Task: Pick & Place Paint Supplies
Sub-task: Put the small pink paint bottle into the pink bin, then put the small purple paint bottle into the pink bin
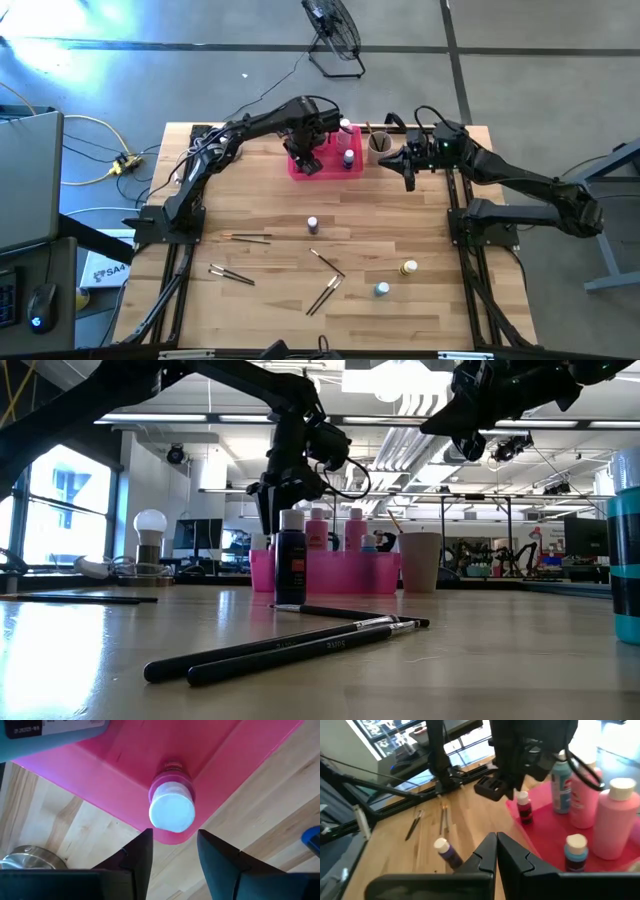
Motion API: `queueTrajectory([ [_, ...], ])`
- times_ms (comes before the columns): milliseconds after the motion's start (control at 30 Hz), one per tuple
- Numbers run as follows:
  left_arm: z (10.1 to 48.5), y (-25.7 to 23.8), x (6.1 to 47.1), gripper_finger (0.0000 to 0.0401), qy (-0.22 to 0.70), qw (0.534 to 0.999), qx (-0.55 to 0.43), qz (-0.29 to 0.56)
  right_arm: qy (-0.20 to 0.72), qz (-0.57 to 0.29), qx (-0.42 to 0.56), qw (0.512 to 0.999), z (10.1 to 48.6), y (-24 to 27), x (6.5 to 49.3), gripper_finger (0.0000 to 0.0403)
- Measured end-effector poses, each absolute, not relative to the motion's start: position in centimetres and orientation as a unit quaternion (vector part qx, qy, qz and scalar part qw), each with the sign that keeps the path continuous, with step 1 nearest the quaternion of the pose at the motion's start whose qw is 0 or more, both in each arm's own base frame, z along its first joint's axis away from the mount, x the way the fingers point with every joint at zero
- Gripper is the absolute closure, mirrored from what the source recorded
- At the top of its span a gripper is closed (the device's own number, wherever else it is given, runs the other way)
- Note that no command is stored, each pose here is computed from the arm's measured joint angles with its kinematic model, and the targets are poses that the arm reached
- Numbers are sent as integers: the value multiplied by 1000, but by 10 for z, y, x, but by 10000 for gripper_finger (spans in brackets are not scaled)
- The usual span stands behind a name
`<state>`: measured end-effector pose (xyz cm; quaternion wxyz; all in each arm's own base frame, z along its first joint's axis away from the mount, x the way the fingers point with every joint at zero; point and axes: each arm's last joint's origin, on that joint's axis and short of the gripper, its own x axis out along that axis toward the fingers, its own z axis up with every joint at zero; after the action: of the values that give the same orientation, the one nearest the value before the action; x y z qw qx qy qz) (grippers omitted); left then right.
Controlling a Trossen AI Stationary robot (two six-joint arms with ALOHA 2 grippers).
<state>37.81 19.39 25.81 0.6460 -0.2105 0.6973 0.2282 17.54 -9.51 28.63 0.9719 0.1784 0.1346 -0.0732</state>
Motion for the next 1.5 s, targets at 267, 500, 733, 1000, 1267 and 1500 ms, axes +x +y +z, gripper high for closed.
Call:
queueTrajectory([
  [267, 258, 194, 378, 249, 697, 646, -210, 228, 133, -67, 181, 972, 284, -98, 181, 398],
  [500, 258, 194, 378, 249, 697, 646, -211, 228, 133, -69, 181, 972, 284, -98, 180, 398],
  [733, 258, 192, 379, 249, 692, 650, -240, 201, 133, -70, 181, 972, 284, -98, 181, 398],
  [1000, 273, 190, 374, 249, 681, 662, -232, 208, 122, -70, 175, 974, 286, -98, 181, 398],
  [1267, 300, 187, 361, 249, 663, 679, -188, 253, 117, -69, 172, 976, 287, -99, 181, 398],
  [1500, 325, 181, 348, 249, 639, 701, -182, 261, 117, -69, 172, 976, 287, -99, 181, 398],
])
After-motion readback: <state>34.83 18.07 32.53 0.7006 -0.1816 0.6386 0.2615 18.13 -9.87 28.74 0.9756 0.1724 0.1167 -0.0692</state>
